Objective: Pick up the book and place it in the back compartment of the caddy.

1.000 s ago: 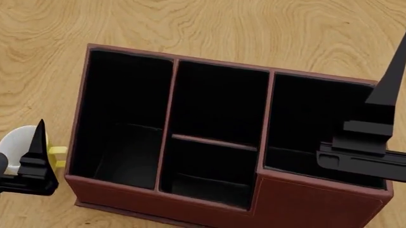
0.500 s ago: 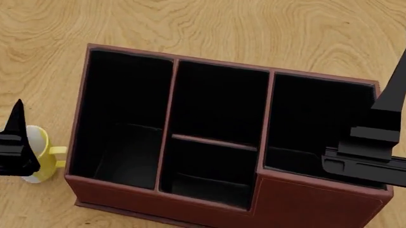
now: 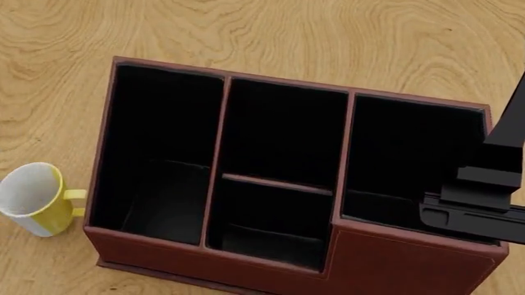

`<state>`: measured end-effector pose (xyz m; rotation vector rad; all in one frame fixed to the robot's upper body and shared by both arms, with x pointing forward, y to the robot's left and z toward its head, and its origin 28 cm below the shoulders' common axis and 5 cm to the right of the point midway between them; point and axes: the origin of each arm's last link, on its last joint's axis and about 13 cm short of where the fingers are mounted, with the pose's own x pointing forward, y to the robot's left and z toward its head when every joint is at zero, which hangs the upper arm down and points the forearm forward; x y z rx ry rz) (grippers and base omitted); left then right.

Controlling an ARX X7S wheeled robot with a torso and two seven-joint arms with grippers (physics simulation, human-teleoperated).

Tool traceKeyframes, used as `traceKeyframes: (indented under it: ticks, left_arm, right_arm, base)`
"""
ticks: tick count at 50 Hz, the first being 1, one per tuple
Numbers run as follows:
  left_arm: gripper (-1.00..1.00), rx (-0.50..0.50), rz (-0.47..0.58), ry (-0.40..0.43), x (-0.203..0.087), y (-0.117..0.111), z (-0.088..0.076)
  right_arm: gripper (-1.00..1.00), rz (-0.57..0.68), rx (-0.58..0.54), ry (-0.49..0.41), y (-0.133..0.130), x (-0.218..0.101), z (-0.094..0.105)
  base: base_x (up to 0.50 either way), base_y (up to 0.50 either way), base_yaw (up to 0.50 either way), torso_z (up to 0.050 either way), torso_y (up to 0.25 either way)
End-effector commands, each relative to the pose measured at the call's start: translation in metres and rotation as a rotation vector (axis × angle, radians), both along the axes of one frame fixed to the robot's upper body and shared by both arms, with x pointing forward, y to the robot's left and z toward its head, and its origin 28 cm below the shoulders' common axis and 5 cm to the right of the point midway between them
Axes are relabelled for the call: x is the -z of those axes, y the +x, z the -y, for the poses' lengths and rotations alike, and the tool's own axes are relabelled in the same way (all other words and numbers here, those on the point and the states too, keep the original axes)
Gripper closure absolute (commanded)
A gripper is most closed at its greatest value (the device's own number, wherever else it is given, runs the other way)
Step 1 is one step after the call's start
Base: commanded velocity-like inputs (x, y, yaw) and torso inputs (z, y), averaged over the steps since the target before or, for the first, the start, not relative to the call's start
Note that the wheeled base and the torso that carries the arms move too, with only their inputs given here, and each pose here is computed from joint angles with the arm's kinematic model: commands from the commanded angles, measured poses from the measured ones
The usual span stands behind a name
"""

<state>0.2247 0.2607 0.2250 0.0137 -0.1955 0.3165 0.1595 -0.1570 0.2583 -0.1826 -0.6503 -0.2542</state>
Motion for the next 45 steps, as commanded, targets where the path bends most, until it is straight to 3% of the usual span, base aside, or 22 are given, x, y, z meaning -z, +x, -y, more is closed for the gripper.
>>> traceKeyframes:
  ticks: [1,11,23,39,45]
  left_arm:
    - [-1.00,-0.101,0.011,-0.102,-0.009,-0.002,-0.005]
    - [-1.00,-0.203,-0.013,-0.172,-0.010,-0.002,-0.007]
    - [-1.00,-0.168,-0.073,-0.342,-0.017,0.001,-0.010]
    - [-1.00,-0.160,-0.130,-0.400,-0.024,0.006,-0.014]
    - [-1.00,-0.179,-0.113,-0.461,-0.030,0.004,-0.016]
  right_arm:
    - [-1.00,-0.003,-0.004,0.001,0.001,0.002,0.000]
    - [-1.00,-0.006,-0.007,0.003,0.002,0.003,0.000]
    - [-1.00,-0.008,-0.013,0.010,0.003,0.007,0.000]
    - [-1.00,-0.003,-0.016,0.014,0.002,0.006,-0.001]
    - [-1.00,-0.002,-0.016,0.013,0.001,0.005,-0.001]
  base:
    - [0.00,0.00,0.00,0.000,0.000]
    - [0.00,0.00,0.00,0.000,0.000]
    - [0.00,0.00,0.00,0.000,0.000]
    - [0.00,0.00,0.00,0.000,0.000]
    - [0.00,0.00,0.00,0.000,0.000]
